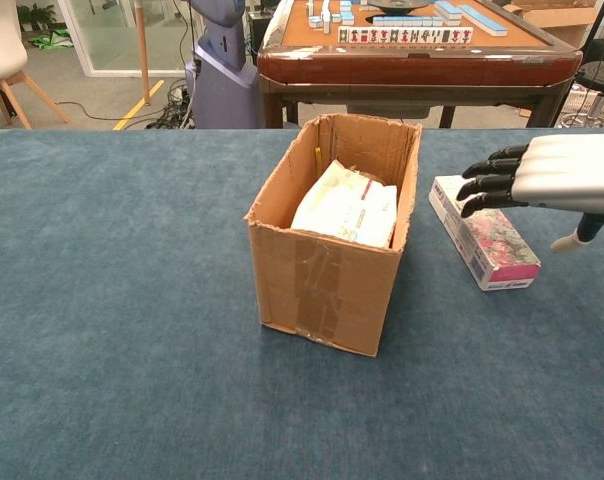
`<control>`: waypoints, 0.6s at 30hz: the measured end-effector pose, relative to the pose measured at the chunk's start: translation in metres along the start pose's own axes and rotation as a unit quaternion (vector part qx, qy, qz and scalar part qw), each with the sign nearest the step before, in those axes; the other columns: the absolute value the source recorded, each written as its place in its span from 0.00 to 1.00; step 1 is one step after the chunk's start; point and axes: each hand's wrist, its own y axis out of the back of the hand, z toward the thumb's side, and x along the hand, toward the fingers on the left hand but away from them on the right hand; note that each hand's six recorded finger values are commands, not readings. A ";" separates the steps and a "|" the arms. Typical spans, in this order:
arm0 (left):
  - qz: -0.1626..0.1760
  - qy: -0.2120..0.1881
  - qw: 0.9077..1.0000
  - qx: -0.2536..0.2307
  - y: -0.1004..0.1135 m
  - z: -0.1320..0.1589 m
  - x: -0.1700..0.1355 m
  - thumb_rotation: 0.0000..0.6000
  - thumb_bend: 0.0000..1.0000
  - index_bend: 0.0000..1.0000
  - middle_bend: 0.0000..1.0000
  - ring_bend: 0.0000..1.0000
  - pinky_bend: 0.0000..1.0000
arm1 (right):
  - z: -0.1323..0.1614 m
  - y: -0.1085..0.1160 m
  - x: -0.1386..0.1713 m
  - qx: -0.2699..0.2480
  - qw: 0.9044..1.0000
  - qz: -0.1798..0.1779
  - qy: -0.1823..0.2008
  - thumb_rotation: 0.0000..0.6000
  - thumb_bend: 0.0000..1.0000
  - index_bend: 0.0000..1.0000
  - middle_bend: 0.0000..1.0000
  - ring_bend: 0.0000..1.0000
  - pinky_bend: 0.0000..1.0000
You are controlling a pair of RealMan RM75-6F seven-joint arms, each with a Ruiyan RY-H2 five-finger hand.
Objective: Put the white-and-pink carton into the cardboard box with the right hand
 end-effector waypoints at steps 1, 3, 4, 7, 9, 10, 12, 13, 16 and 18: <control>0.000 0.000 1.000 0.000 0.000 0.000 0.000 1.00 0.14 0.30 0.21 0.16 0.40 | 0.002 0.000 -0.002 0.003 1.000 -0.001 0.005 1.00 0.00 0.20 0.09 0.01 0.18; 0.000 0.001 1.000 -0.001 0.000 0.000 0.000 1.00 0.14 0.30 0.21 0.16 0.40 | 0.006 0.001 -0.005 0.010 1.000 -0.004 0.014 1.00 0.00 0.20 0.08 0.00 0.18; 0.000 0.001 1.000 -0.002 0.000 0.000 0.000 1.00 0.14 0.30 0.21 0.16 0.40 | 0.007 0.001 -0.007 0.013 1.000 -0.005 0.016 1.00 0.00 0.20 0.08 0.00 0.18; 0.000 0.000 1.000 -0.003 0.001 0.000 -0.001 1.00 0.14 0.30 0.21 0.16 0.40 | 0.012 0.001 -0.011 0.019 1.000 -0.006 0.021 1.00 0.00 0.20 0.08 0.00 0.16; 0.001 0.000 1.000 -0.004 0.002 0.000 -0.001 1.00 0.14 0.30 0.21 0.16 0.40 | 0.014 0.000 -0.013 0.024 0.999 -0.005 0.022 1.00 0.00 0.20 0.08 0.00 0.13; 0.001 0.000 1.000 -0.005 0.002 0.000 -0.001 1.00 0.14 0.30 0.21 0.16 0.40 | 0.015 -0.001 -0.015 0.026 0.999 -0.004 0.023 1.00 0.00 0.20 0.09 0.00 0.12; 0.002 0.001 1.000 -0.006 0.003 0.000 -0.002 1.00 0.14 0.30 0.21 0.16 0.40 | 0.017 -0.002 -0.018 0.029 0.999 -0.002 0.024 1.00 0.00 0.20 0.11 0.00 0.11; 0.003 0.001 1.000 -0.006 0.003 -0.001 -0.002 1.00 0.14 0.30 0.21 0.16 0.40 | 0.018 -0.002 -0.019 0.030 0.999 -0.002 0.025 1.00 0.00 0.20 0.12 0.00 0.11; 0.005 0.002 1.000 -0.007 0.005 -0.001 -0.002 1.00 0.14 0.29 0.22 0.16 0.40 | 0.022 -0.003 -0.023 0.028 0.999 -0.001 0.026 1.00 0.00 0.20 0.17 0.03 0.11; 0.005 0.002 1.000 -0.008 0.005 -0.001 -0.002 1.00 0.14 0.29 0.22 0.16 0.40 | 0.023 -0.004 -0.025 0.027 0.999 -0.001 0.027 1.00 0.00 0.23 0.20 0.06 0.11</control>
